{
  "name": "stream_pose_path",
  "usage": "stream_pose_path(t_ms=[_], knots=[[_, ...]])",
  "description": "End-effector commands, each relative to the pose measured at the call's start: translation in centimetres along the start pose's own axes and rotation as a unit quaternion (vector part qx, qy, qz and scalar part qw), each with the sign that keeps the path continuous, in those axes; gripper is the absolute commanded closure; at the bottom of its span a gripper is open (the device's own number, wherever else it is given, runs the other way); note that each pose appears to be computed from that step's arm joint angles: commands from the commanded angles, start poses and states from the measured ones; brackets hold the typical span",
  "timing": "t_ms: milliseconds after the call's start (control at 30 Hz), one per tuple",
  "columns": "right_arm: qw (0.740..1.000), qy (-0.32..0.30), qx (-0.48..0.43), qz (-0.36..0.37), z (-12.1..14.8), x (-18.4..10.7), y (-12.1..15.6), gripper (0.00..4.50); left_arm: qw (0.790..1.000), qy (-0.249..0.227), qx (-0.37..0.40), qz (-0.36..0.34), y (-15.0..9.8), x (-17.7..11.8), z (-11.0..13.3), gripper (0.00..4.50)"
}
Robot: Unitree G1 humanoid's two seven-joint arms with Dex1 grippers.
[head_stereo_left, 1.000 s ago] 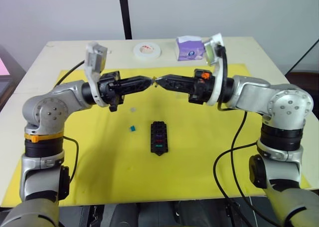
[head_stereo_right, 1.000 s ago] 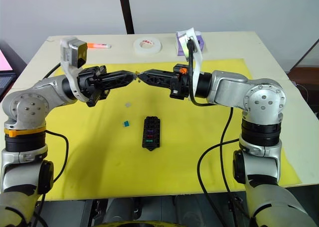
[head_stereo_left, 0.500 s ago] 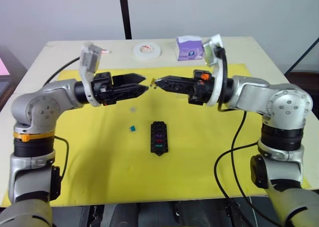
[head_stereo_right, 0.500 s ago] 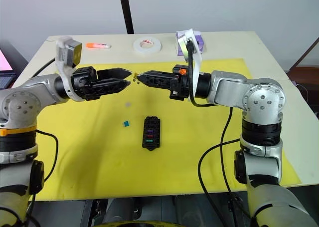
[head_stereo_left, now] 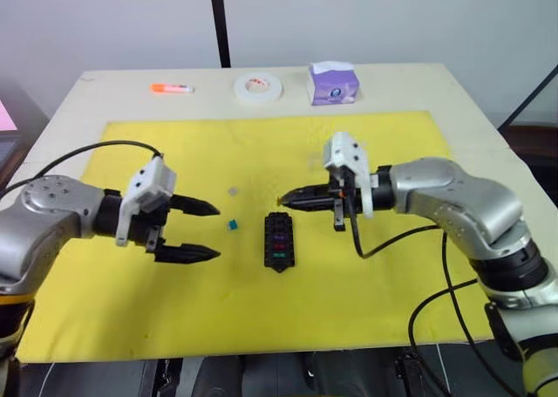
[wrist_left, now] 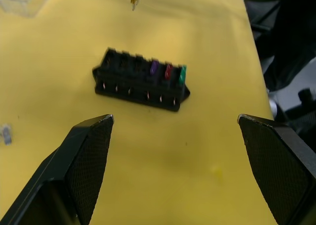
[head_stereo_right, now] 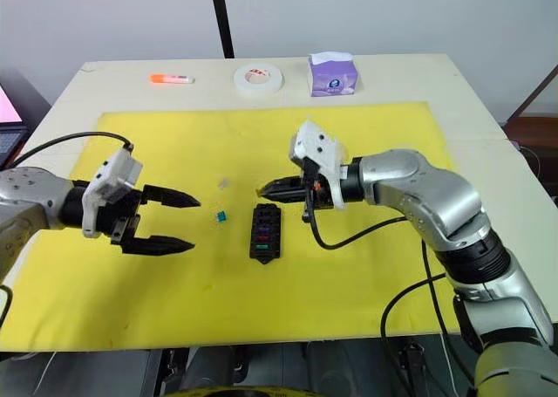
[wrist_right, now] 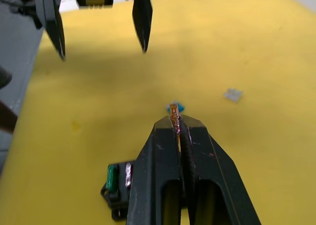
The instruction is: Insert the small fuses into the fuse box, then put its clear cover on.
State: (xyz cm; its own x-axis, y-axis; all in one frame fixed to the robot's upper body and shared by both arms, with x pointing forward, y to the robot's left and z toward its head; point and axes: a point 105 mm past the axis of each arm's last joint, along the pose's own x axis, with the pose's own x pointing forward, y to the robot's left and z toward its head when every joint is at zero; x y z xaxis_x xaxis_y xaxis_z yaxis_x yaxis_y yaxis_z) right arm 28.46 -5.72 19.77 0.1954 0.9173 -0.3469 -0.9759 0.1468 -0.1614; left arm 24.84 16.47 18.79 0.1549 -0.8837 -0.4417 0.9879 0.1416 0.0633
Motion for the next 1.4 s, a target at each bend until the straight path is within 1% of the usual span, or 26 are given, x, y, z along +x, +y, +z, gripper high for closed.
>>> stream_pose_path(t_ms=[33, 267, 333, 433, 733, 1000, 1233, 1400], knots=[[0.999, -0.005, -0.037, 0.010, 0.4, 0.4, 0.6, 4.50, 0.999, 0.010, 0.032, 0.005, -0.2, -0.2, 0.4, 0.27], [0.999, 0.017, -0.049, 0.011, -1.2, 1.2, 0.7, 4.50, 0.998, 0.020, 0.040, 0.032, 0.8, -1.2, 0.4, 0.27], [0.999, 0.019, -0.050, 0.010, -1.6, 1.4, 0.6, 4.50, 0.998, 0.029, 0.041, 0.033, 1.0, -1.9, 0.6, 0.27], [0.998, 0.022, -0.053, 0.007, -2.1, 1.7, 0.4, 4.50, 0.998, 0.028, 0.045, 0.035, 1.4, -2.2, 0.9, 0.27], [0.998, 0.025, -0.054, 0.000, -2.9, 2.2, 0.1, 4.50, 0.999, 0.019, 0.038, 0.020, 1.0, -1.2, 0.4, 0.27], [0.999, 0.033, -0.038, 0.002, -4.1, 2.2, 0.3, 4.50, 0.999, 0.015, 0.037, 0.019, 1.1, -0.9, 0.3, 0.27], [0.999, 0.034, -0.033, -0.002, -4.5, 2.4, 0.1, 4.50, 0.999, 0.015, 0.037, 0.020, 1.1, -0.8, 0.2, 0.27], [0.998, 0.052, -0.032, -0.001, -5.2, 2.5, 0.2, 4.50, 0.999, 0.014, 0.037, 0.021, 1.2, -0.7, 0.3, 0.27]])
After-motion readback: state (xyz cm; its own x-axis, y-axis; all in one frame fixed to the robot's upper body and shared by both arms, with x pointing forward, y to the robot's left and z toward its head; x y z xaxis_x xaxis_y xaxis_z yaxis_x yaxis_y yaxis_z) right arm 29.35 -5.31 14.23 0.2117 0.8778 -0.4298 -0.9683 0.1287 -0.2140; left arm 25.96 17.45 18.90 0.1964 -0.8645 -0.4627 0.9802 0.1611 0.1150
